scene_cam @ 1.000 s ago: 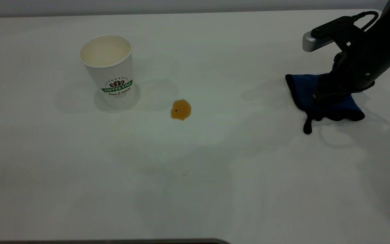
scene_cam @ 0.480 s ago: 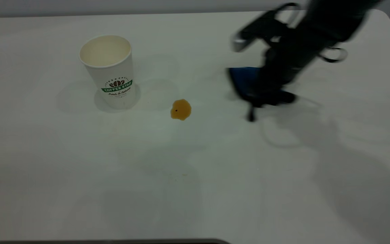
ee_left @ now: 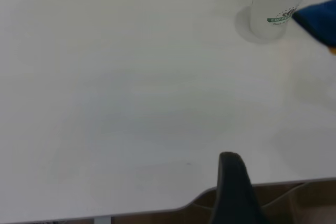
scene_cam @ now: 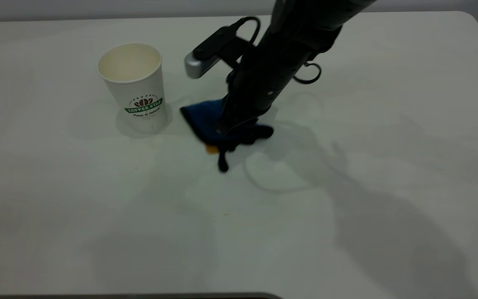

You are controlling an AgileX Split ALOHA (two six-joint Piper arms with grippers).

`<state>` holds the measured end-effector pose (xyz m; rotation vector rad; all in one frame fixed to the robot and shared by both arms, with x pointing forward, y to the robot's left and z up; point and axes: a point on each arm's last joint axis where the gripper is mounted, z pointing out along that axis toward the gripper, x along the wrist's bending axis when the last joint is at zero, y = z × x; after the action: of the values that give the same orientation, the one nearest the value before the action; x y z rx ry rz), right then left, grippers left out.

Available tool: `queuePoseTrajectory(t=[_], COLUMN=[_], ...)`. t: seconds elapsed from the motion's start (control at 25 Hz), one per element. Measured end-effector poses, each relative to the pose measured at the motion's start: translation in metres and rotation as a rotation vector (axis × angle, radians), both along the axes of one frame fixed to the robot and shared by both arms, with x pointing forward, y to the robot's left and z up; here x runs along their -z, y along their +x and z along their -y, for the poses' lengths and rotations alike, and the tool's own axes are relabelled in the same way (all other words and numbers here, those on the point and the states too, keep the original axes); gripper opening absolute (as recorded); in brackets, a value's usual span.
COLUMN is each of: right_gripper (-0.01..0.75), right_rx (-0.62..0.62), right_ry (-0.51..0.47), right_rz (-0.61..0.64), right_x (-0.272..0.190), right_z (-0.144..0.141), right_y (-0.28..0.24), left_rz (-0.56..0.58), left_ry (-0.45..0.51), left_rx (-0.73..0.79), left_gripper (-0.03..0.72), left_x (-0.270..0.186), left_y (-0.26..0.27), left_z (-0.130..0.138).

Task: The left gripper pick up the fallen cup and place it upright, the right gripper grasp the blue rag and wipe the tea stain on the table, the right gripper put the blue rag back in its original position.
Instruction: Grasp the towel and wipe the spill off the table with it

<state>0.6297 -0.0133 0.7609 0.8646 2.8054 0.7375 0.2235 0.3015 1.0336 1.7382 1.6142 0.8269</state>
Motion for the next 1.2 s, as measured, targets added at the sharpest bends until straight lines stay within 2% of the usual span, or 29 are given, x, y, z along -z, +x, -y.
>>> queuePoseTrajectory(t=[0.2, 0.36, 0.48, 0.56, 0.64, 0.8, 0.92, 1.04, 1.12, 1.2], right_gripper=[0.054, 0.052, 0.052, 0.052, 0.052, 0.052, 0.052, 0.051, 0.051, 0.051], right_rx=[-0.086, -0.157, -0.102, 0.01, 0.112, 0.241, 0.264, 0.214, 0.131, 0.056], right_ry=[-0.009, -0.107, -0.23, -0.302, -0.354, -0.327, -0.269, -0.202, -0.173, -0.145], right_rz=[-0.183, -0.292, -0.296, -0.266, -0.184, -0.052, -0.049, -0.115, -0.19, -0.316], right_x=[0.001, 0.002, 0.0, -0.002, -0.005, -0.01, -0.012, -0.013, -0.013, -0.013], right_z=[-0.009, -0.003, 0.011, 0.023, 0.036, 0.04, 0.029, 0.007, -0.009, -0.021], right_y=[-0.023, -0.035, -0.031, -0.02, -0.004, 0.018, 0.021, 0.009, -0.006, -0.025], left_rz=[0.0, 0.0, 0.0, 0.0, 0.0, 0.0, 0.0, 0.0, 0.0, 0.0], left_ry=[0.0, 0.0, 0.0, -0.001, -0.001, -0.001, -0.001, -0.001, -0.001, -0.001], left_rx=[0.0, 0.0, 0.0, 0.001, 0.0, 0.0, 0.0, 0.0, 0.0, 0.0], left_gripper=[0.523, 0.523, 0.523, 0.523, 0.523, 0.523, 0.523, 0.523, 0.523, 0.523], left_x=[0.0, 0.0, 0.0, 0.0, 0.0, 0.0, 0.0, 0.0, 0.0, 0.0], left_y=[0.0, 0.0, 0.0, 0.0, 0.0, 0.0, 0.0, 0.0, 0.0, 0.0], left_z=[0.0, 0.0, 0.0, 0.0, 0.0, 0.0, 0.0, 0.0, 0.0, 0.0])
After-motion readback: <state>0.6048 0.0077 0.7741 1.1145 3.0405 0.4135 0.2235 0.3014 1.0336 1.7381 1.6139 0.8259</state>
